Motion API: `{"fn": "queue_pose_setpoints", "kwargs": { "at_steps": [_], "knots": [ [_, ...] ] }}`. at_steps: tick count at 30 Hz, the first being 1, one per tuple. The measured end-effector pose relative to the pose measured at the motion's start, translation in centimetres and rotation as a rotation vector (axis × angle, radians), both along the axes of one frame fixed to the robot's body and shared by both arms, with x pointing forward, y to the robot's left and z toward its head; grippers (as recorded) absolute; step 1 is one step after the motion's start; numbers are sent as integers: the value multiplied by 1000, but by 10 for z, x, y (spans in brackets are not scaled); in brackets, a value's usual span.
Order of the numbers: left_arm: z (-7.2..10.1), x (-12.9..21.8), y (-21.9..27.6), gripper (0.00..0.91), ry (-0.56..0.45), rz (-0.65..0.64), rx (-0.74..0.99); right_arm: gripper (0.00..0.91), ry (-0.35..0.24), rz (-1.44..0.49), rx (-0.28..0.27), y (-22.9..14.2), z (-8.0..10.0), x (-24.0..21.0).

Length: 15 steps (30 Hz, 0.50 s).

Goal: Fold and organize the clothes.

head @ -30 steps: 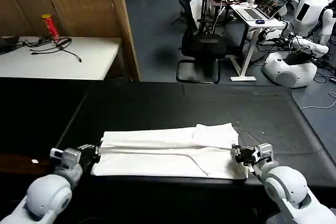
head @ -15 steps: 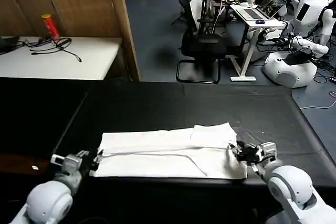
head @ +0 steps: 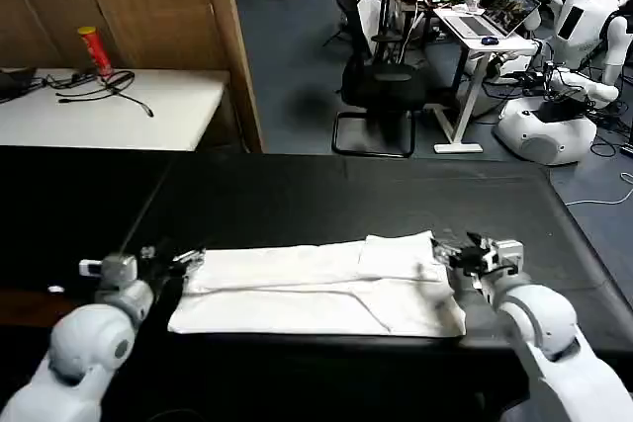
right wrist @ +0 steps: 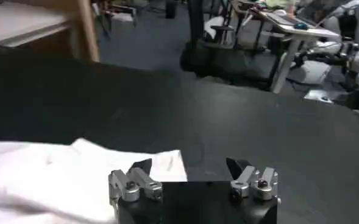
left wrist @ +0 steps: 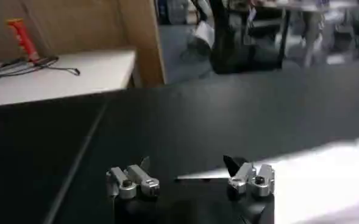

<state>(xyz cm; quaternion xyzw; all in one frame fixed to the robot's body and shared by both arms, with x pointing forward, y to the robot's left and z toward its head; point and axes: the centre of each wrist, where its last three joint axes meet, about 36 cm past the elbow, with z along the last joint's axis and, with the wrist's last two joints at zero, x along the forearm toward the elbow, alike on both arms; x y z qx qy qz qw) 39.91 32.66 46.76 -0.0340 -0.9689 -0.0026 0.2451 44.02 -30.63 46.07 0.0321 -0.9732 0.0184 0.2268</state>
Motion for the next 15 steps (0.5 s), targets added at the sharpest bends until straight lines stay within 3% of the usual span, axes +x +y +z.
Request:
{"fn": "queue_pose_setpoints", "kwargs": {
  "at_steps": [4, 7, 8, 11, 12, 13, 14, 15],
  "knots": [
    [-17, 13, 2, 878, 38, 18, -53, 878, 14, -20, 24, 3, -14, 13],
    [-29, 16, 5, 878, 68, 32, -62, 809, 36, -24, 44, 8, -25, 19],
    [-32, 16, 6, 780, 76, 34, -64, 741, 41, -24, 50, 9, -28, 22],
    [-38, 17, 8, 624, 87, 38, -66, 634, 53, -24, 61, 14, -36, 27],
    [-40, 18, 9, 380, 90, 40, -65, 536, 56, -23, 64, 16, -37, 28],
    [-41, 19, 10, 224, 92, 42, -62, 497, 60, -24, 65, 18, -39, 29],
    [-42, 20, 11, 39, 94, 45, -60, 390, 63, -24, 66, 20, -41, 30],
    [-43, 21, 12, 0, 95, 48, -60, 283, 65, -23, 66, 21, -42, 30]
  ]
}}
